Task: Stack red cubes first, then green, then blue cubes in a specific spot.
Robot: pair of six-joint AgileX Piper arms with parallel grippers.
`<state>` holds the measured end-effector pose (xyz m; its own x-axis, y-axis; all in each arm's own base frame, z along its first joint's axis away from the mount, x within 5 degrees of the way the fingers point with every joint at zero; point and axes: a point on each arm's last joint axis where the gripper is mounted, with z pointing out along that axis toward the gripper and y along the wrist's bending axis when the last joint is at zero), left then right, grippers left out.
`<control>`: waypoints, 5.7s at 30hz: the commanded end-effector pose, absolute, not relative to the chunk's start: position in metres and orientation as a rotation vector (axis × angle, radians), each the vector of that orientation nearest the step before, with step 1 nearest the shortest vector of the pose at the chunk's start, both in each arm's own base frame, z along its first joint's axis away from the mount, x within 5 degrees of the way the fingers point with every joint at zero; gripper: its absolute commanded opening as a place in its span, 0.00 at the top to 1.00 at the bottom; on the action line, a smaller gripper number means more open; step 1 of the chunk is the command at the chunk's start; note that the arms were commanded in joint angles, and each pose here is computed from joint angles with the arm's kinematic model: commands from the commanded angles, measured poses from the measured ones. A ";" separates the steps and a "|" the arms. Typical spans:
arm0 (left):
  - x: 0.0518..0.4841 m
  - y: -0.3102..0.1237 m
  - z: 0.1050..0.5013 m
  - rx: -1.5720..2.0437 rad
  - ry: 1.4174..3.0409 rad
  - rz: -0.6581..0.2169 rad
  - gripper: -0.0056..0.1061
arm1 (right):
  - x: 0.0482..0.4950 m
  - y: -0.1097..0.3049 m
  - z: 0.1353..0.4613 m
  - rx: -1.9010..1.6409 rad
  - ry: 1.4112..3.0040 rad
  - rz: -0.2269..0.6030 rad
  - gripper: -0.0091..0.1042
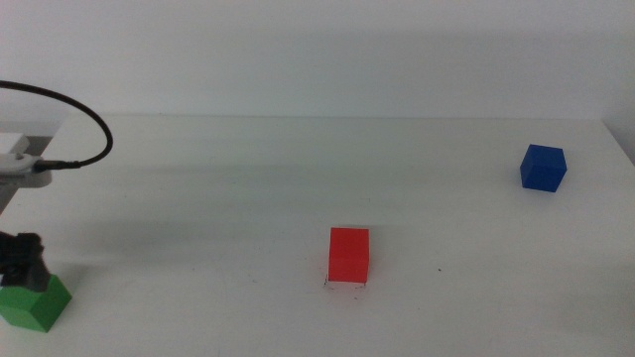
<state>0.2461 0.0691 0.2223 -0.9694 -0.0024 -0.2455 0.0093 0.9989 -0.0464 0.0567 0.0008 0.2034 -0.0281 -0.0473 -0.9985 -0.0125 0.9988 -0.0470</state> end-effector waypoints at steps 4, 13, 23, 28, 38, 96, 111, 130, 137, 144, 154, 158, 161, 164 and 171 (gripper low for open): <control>0.261 0.071 0.201 -0.041 2.888 -0.129 0.11 | 0.056 0.000 0.203 -0.045 1.591 -0.038 0.10; 0.270 0.077 0.169 0.010 2.970 -0.104 0.14 | 0.056 0.000 0.203 -0.045 1.591 -0.038 0.10; 0.284 0.029 0.196 0.023 2.993 -0.107 0.85 | 0.056 0.000 0.203 -0.045 1.591 -0.038 0.10; 0.297 -0.077 0.247 -0.015 2.997 -0.088 0.96 | 0.056 0.000 0.203 -0.045 1.591 -0.038 0.10; 0.305 -0.249 0.279 -0.002 2.811 -0.135 0.96 | 0.056 0.000 0.203 -0.045 1.591 -0.038 0.10; 0.334 -0.288 0.241 0.098 2.952 -0.160 0.11 | 0.056 0.000 0.203 -0.045 1.591 -0.038 0.10; 0.194 -0.168 0.500 0.664 2.197 -0.517 0.11 | 0.056 0.000 0.203 -0.045 1.591 -0.038 0.10; 0.088 -0.082 0.512 0.605 1.979 -0.602 0.11 | 0.056 0.000 0.203 -0.045 1.591 -0.038 0.10; 0.088 -0.082 0.513 0.607 1.977 -0.601 0.11 | 0.056 0.000 0.217 0.034 1.462 0.037 0.10; 0.089 -0.082 0.512 0.609 1.977 -0.589 0.11 | 0.094 0.003 0.301 0.145 1.833 0.155 0.10; 0.090 -0.081 0.512 0.605 1.975 -0.569 0.11 | 0.268 0.003 0.321 0.134 2.237 0.114 0.10; 0.090 -0.081 0.512 0.605 1.975 -0.569 0.11 | 0.315 0.005 0.310 0.229 2.277 0.186 0.10; 0.090 -0.081 0.512 0.605 1.975 -0.569 0.11 | 0.335 0.007 0.297 0.212 2.365 0.202 0.10; 0.090 -0.081 0.512 0.605 1.975 -0.569 0.11 | 0.358 0.005 0.285 0.173 2.469 0.146 0.10; 0.090 -0.081 0.512 0.605 1.975 -0.569 0.11 | 0.429 -0.006 0.263 0.271 2.664 -0.024 0.10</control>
